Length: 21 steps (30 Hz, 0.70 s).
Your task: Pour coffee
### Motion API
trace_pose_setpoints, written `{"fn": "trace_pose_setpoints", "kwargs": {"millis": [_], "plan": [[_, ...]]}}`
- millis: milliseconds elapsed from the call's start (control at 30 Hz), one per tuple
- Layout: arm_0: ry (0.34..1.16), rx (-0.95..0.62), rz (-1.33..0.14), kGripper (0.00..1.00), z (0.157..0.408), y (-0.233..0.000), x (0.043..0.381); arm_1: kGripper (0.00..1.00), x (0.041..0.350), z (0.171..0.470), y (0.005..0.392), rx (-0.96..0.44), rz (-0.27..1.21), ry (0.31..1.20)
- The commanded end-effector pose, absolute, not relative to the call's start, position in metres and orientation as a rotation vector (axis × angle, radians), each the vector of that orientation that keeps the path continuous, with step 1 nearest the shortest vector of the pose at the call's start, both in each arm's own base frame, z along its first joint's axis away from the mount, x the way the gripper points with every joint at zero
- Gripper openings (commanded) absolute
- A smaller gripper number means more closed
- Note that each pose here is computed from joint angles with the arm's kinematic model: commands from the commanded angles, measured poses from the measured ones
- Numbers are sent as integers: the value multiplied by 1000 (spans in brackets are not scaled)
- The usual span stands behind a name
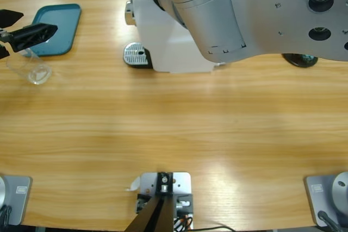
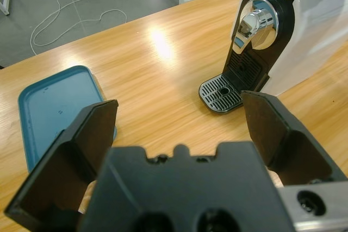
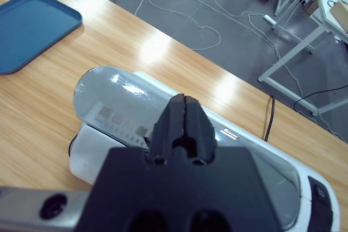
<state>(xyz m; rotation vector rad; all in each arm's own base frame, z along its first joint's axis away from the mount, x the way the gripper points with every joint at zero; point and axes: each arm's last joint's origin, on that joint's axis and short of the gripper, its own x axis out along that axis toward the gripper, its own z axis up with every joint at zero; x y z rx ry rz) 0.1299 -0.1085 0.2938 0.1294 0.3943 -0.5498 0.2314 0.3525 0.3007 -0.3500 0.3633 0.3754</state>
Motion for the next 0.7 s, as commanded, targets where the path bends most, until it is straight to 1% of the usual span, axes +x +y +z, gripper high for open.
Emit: {"fn": "trace_pose_setpoints", "kwargs": {"millis": [33, 100, 167, 200, 233, 267, 333, 400, 467, 533, 600, 700], "plan": [[442, 73, -545, 996, 298, -101, 123, 254, 204, 288, 320, -477, 463, 493], [415, 57, -519, 996, 305, -95, 123, 538, 196, 321, 300, -427, 528, 492], [353, 71, -476, 991, 314, -83, 120, 885, 188, 346, 277, -369, 549, 505], [320, 93, -452, 991, 319, -76, 118, 977, 183, 356, 263, -350, 560, 522], [312, 108, -425, 991, 323, -70, 116, 999, 177, 364, 249, -343, 572, 540], [332, 120, -393, 991, 324, -64, 116, 1000, 168, 372, 231, -338, 583, 561], [395, 141, -345, 993, 318, -57, 113, 1000, 152, 380, 200, -350, 583, 595], [442, 139, -316, 996, 312, -54, 109, 1000, 137, 382, 172, -370, 559, 626], [509, 139, -250, 996, 299, -50, 110, 1000, 124, 373, 145, -352, 530, 646], [561, 85, -182, 996, 286, -45, 112, 1000, 110, 361, 124, -328, 516, 658], [574, 43, -154, 996, 278, -43, 111, 1000, 98, 348, 108, -283, 499, 674], [597, 46, -107, 996, 274, -42, 117, 1000, 90, 330, 97, -254, 487, 703]]}}
